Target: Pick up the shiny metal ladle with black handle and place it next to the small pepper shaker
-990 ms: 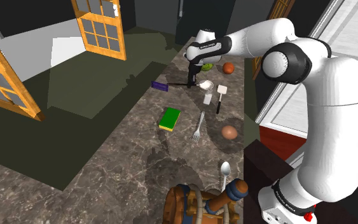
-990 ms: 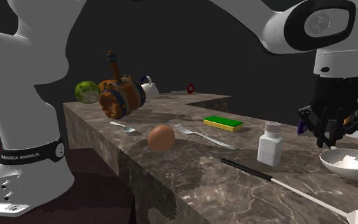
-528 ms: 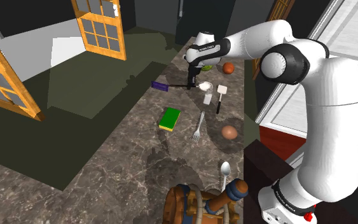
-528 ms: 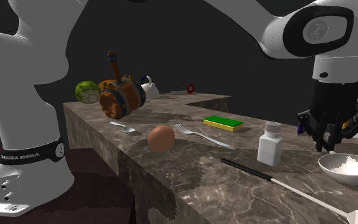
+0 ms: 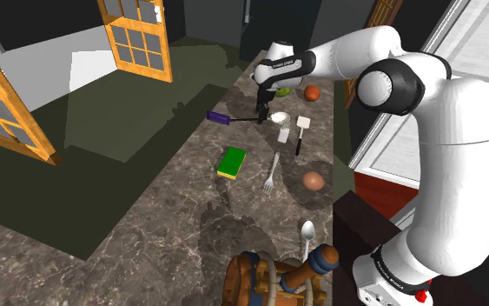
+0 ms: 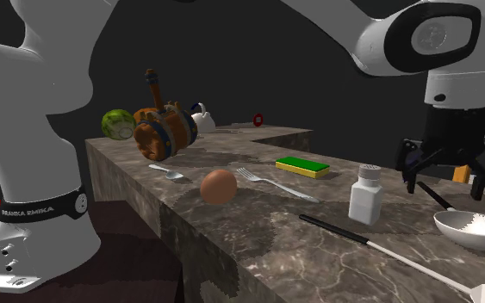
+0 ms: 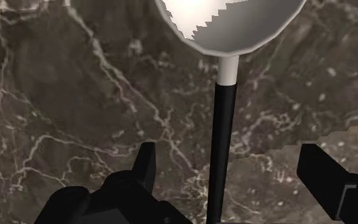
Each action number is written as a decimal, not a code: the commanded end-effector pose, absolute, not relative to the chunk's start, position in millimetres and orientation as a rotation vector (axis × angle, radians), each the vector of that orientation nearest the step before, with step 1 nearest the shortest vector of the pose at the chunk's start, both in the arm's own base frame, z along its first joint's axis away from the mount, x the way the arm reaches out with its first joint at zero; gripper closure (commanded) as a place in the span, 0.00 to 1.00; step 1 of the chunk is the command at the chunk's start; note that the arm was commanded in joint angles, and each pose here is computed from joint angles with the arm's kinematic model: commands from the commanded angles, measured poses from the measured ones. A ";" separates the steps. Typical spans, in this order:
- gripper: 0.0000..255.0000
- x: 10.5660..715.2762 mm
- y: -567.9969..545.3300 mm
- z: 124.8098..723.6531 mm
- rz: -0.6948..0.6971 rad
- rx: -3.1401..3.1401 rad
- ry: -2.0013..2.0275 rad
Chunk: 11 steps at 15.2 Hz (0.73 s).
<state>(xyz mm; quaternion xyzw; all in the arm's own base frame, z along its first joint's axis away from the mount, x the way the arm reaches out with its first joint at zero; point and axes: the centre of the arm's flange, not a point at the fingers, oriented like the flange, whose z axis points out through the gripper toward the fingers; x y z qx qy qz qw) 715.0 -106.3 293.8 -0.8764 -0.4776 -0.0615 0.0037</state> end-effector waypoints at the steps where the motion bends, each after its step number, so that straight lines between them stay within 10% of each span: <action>1: 0.00 712.7 -106.8 314.1 -0.193 -2.747 -1.497; 11: 0.00 710.3 -108.3 337.6 -0.193 -2.747 -1.497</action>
